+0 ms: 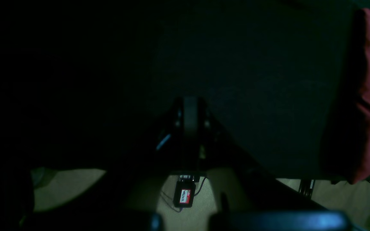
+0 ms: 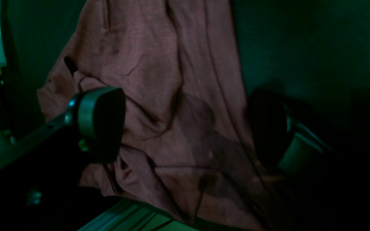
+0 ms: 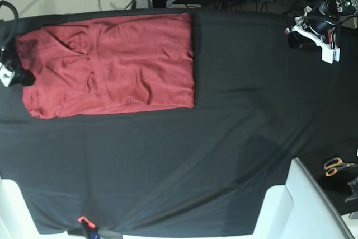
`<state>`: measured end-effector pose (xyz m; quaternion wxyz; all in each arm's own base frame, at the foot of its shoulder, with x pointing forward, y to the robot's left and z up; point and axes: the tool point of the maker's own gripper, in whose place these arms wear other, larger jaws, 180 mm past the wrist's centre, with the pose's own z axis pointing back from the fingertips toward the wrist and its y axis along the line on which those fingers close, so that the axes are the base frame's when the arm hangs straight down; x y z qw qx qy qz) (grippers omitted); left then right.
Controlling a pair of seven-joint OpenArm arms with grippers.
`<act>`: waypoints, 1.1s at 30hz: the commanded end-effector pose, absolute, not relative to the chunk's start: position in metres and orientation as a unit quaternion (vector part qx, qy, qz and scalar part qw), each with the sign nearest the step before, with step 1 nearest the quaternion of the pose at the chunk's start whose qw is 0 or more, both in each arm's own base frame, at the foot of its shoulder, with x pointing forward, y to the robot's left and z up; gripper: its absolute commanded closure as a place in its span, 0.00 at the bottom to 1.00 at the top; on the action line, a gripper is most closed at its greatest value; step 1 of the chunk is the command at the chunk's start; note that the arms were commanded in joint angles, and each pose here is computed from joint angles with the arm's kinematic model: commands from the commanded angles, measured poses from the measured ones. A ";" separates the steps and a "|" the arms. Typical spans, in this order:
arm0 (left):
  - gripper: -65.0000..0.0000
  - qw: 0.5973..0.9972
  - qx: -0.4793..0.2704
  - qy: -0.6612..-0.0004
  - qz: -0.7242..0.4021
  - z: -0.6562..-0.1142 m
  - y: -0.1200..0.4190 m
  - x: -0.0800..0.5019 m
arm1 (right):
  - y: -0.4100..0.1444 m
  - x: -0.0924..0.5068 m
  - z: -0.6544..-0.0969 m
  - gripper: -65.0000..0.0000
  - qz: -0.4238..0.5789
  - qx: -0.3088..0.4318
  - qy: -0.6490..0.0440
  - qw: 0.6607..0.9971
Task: Fold the T-shirt properly
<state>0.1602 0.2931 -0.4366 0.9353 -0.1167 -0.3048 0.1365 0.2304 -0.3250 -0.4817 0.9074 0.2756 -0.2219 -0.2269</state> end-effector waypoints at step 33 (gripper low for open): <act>1.00 0.931 -0.114 -0.321 0.132 -0.428 0.298 0.166 | -0.260 0.198 -0.509 0.25 -0.105 0.286 -0.102 0.947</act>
